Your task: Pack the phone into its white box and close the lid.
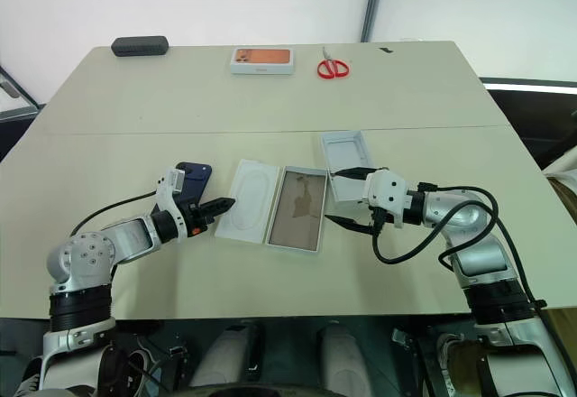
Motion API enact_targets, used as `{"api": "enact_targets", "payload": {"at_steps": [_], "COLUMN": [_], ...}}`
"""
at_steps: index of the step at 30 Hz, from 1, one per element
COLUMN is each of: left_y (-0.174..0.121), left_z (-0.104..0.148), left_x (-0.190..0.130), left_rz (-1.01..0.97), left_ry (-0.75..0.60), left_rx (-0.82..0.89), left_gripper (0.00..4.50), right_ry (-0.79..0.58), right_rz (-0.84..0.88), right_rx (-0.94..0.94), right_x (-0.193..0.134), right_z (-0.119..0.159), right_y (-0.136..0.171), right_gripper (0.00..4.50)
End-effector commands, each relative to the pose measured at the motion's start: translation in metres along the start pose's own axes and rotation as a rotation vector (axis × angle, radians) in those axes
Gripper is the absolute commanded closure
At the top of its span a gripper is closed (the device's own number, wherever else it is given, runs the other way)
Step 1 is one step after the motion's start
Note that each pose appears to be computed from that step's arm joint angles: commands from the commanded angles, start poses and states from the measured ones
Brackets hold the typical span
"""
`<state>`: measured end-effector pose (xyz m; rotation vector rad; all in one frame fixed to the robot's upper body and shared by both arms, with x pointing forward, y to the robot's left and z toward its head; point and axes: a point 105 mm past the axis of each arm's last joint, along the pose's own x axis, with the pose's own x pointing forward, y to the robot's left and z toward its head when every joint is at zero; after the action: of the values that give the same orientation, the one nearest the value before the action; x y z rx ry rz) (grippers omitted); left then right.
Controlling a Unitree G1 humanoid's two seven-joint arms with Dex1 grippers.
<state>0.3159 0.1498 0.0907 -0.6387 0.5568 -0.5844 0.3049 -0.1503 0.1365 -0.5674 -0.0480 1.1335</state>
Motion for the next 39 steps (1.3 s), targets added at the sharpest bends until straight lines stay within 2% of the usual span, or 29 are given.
{"api": "enact_targets", "payload": {"at_steps": [1,5,11,18,22,25,28,32,33,39], "left_y": [0.007,0.003,-0.004,-0.01,-0.007,-0.007,-0.008,-0.01,-0.014,-0.026], "left_z": [0.013,0.025,0.034,0.037,0.037,0.036,0.036,0.051,0.056,0.074], "left_x": [-0.009,-0.014,-0.015,-0.015,-0.015,-0.014,-0.014,-0.016,-0.017,-0.021], "left_rz": [-0.007,-0.045,-0.061,-0.074,-0.06,-0.059,-0.055,-0.047,-0.061,-0.127], "left_ry": [-0.039,-0.06,-0.075,-0.085,-0.084,-0.082,-0.087,-0.152,-0.167,-0.214], "left_rx": [-0.047,-0.065,-0.027,-0.004,-0.001,-0.007,-0.015,-0.036,-0.034,-0.058], "left_gripper": [4.48,4.48,4.48,4.48,4.48,4.5,4.5,4.5,4.5,4.5], "right_ry": [-0.138,-0.147,-0.089,-0.055,0.004,-0.029,-0.012,-0.023,-0.027,-0.029], "right_rz": [0.051,0.104,0.208,0.348,0.393,0.372,0.366,0.36,0.361,0.359], "right_rx": [0.078,0.151,0.262,0.209,0.116,0.128,0.086,0.073,0.062,-0.048], "right_x": [0.009,0.025,0.048,0.053,0.059,0.066,0.07,0.072,0.073,0.093], "right_z": [0.034,0.039,0.019,0.017,0.002,0.005,0.001,0.002,0.003,0.006], "right_y": [0.008,0.023,0.048,0.064,0.072,0.07,0.07,0.07,0.069,0.062], "right_gripper": [0.0,0.0,0.0,0.0,0.0,0.86,2.13,4.2,4.44,4.44]}}
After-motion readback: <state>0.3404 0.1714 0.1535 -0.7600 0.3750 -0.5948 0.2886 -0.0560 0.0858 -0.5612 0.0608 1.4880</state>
